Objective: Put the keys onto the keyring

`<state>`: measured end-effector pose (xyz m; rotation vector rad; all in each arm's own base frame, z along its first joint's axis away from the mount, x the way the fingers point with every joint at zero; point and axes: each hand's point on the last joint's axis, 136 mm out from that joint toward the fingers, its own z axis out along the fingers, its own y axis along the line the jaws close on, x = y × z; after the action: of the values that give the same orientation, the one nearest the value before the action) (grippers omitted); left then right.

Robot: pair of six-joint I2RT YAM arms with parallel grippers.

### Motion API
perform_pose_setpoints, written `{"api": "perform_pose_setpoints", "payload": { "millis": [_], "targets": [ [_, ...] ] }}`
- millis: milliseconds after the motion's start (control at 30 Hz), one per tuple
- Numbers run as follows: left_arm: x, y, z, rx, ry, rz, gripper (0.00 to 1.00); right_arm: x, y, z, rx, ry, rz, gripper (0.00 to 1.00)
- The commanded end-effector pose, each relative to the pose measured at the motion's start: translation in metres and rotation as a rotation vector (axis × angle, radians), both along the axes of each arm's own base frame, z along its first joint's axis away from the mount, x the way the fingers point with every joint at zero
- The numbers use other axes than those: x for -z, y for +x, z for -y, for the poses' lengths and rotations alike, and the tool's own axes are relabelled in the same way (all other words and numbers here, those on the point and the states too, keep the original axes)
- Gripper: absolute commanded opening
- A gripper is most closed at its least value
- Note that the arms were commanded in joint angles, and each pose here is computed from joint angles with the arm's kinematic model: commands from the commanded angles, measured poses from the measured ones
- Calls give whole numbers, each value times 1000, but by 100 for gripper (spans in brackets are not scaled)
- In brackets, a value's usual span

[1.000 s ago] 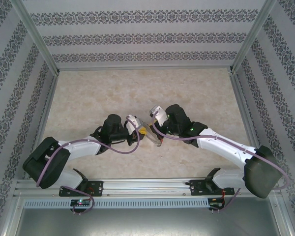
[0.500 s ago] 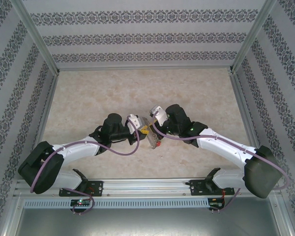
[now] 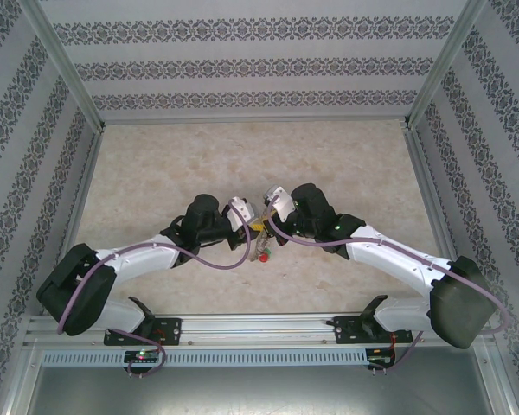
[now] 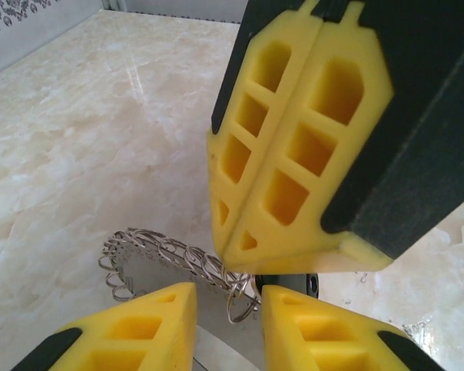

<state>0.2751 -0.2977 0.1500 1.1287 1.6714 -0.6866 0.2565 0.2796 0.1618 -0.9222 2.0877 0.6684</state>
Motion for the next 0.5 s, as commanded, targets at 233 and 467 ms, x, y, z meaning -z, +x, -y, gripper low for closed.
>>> {"api": "perform_pose_setpoints", "payload": {
  "millis": [233, 467],
  "targets": [
    [6, -5, 4, 55, 75, 8, 27, -25, 4, -5, -3, 49, 53, 0],
    [6, -3, 7, 64, 70, 7, 25, -25, 3, -5, -5, 52, 49, 0]
  ]
}}
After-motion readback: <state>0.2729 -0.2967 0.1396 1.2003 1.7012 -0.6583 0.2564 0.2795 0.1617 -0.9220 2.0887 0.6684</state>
